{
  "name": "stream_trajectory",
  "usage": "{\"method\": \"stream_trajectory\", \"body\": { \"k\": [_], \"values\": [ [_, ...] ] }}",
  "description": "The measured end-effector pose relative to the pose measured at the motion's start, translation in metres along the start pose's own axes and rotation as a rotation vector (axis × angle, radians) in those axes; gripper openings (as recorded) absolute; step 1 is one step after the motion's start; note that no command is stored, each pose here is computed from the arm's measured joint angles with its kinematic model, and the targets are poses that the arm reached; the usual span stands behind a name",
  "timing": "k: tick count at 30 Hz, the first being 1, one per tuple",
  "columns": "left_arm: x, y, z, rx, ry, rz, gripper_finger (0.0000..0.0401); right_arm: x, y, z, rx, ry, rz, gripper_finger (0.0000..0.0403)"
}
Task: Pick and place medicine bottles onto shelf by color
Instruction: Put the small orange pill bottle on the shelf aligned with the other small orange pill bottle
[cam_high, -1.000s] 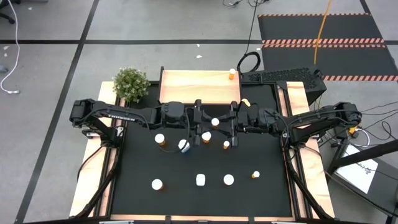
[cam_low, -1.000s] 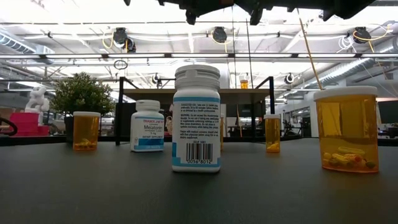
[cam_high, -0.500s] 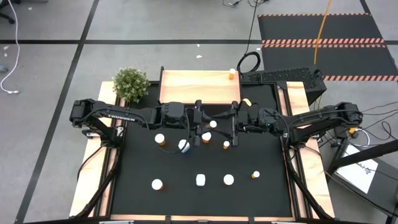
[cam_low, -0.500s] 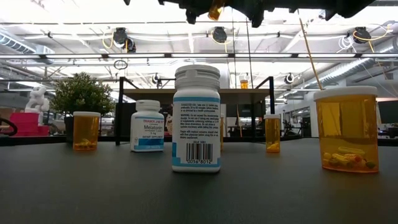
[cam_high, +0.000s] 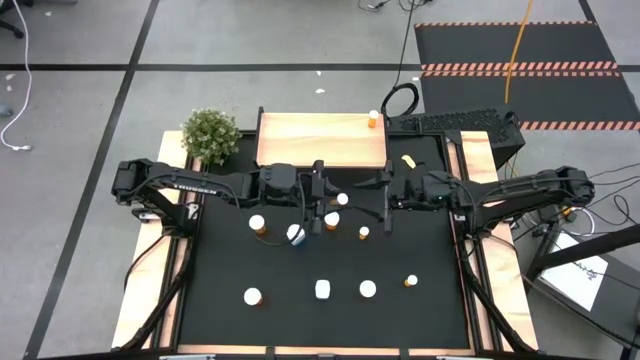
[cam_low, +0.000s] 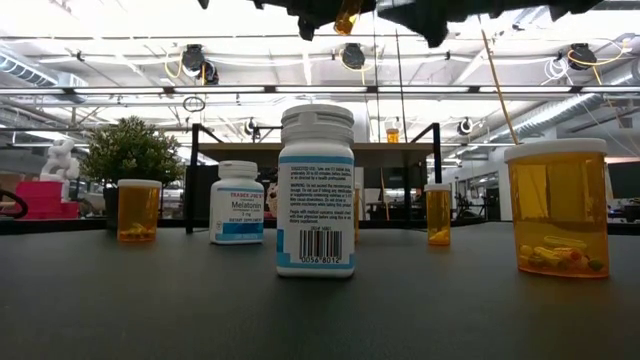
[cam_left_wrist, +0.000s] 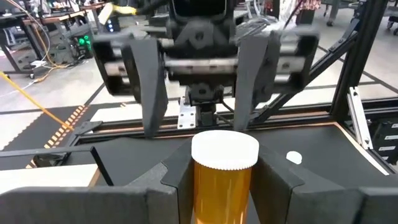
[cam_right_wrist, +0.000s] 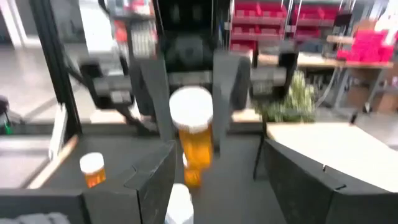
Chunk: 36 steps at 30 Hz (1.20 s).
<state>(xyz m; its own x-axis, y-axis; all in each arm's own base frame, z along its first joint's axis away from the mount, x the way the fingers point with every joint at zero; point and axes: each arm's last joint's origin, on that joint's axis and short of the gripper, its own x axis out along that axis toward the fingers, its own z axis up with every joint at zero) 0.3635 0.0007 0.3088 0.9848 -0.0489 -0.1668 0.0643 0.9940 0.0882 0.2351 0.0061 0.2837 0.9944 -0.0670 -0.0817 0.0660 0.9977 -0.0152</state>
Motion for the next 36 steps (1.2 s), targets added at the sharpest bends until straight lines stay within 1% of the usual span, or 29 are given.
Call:
{"method": "stream_trajectory", "body": {
  "k": [3, 6, 12, 17, 20, 25, 36],
  "values": [
    [0.000, 0.000, 0.003, -0.002, -0.033, 0.004, 0.0126, 0.003, 0.000, -0.007, -0.008, 0.057, -0.004, 0.0233],
    [0.000, 0.001, 0.009, 0.000, -0.088, 0.009, 0.0127, 0.014, 0.002, -0.014, -0.008, 0.058, -0.001, 0.0233],
    [-0.001, -0.002, 0.012, 0.002, -0.120, 0.006, 0.0127, 0.034, 0.004, -0.021, -0.002, -0.013, 0.003, 0.0233],
    [-0.001, -0.004, 0.013, 0.008, -0.124, -0.001, 0.0127, 0.040, 0.005, -0.021, -0.003, -0.059, 0.007, 0.0233],
    [-0.001, -0.004, 0.013, 0.008, -0.124, -0.001, 0.0127, 0.042, 0.006, -0.020, -0.010, -0.095, 0.033, 0.0227],
    [-0.001, -0.004, 0.012, 0.009, -0.124, -0.001, 0.0127, 0.042, 0.007, -0.017, -0.016, -0.128, 0.080, 0.0200],
    [-0.001, -0.004, 0.012, 0.009, -0.123, 0.000, 0.0127, 0.042, 0.007, -0.017, -0.021, -0.127, 0.077, 0.0117]
  ]
}}
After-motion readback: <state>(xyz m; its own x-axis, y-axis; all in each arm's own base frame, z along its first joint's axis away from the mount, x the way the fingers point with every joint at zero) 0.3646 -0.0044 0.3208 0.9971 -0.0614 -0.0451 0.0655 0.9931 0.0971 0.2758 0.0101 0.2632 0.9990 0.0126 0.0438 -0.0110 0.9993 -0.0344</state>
